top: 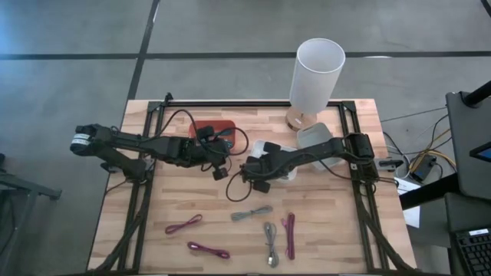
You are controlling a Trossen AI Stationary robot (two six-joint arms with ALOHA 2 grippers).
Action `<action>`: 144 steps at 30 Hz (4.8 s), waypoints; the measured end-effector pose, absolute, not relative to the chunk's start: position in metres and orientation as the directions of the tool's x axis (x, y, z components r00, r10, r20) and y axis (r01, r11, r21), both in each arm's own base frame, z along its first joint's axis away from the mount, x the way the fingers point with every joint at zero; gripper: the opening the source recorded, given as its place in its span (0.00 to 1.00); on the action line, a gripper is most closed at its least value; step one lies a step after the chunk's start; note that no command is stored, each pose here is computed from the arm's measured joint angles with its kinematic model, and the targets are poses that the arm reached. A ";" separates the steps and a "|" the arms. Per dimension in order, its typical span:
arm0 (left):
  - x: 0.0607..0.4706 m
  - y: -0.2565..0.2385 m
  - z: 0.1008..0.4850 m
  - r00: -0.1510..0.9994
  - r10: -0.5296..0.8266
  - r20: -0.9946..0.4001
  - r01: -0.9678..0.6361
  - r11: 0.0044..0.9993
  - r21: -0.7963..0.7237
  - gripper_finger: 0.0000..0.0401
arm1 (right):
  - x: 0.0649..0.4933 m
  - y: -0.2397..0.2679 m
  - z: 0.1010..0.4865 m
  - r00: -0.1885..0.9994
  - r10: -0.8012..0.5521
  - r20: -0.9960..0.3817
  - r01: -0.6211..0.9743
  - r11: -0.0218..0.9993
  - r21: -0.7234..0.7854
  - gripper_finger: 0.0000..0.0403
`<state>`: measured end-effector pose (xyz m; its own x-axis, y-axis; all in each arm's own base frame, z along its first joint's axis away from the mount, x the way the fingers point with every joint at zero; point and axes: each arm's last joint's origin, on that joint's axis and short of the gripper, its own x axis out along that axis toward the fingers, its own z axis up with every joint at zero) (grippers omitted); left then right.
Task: Pick & Place USB Port
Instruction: Put the top white charger cable into the white bin
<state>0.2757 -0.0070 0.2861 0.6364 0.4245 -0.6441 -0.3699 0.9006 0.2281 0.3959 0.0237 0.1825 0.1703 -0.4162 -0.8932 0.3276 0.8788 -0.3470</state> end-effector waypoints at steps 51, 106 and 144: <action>0.342 -0.127 0.135 0.709 -0.112 -0.696 0.001 0.987 -0.158 0.29 | 0.235 0.073 0.229 0.772 -0.049 -0.634 0.113 0.992 0.061 0.18; 0.352 -0.100 0.240 0.556 0.429 -0.712 -0.063 0.876 0.478 0.04 | 0.290 0.090 0.210 0.765 -0.092 -0.637 0.000 0.990 -0.142 0.36; 0.356 -0.101 0.255 0.633 0.405 -0.660 -0.108 0.890 0.443 0.05 | 0.346 0.097 0.205 0.558 -0.500 -0.662 0.124 0.839 -0.530 0.06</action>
<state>0.3557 -0.1010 0.2547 0.6328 0.4051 -0.6598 -0.1077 0.8900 0.4432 0.3460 0.0974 0.2055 0.5578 -0.5004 -0.6622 0.1239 0.8391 -0.5297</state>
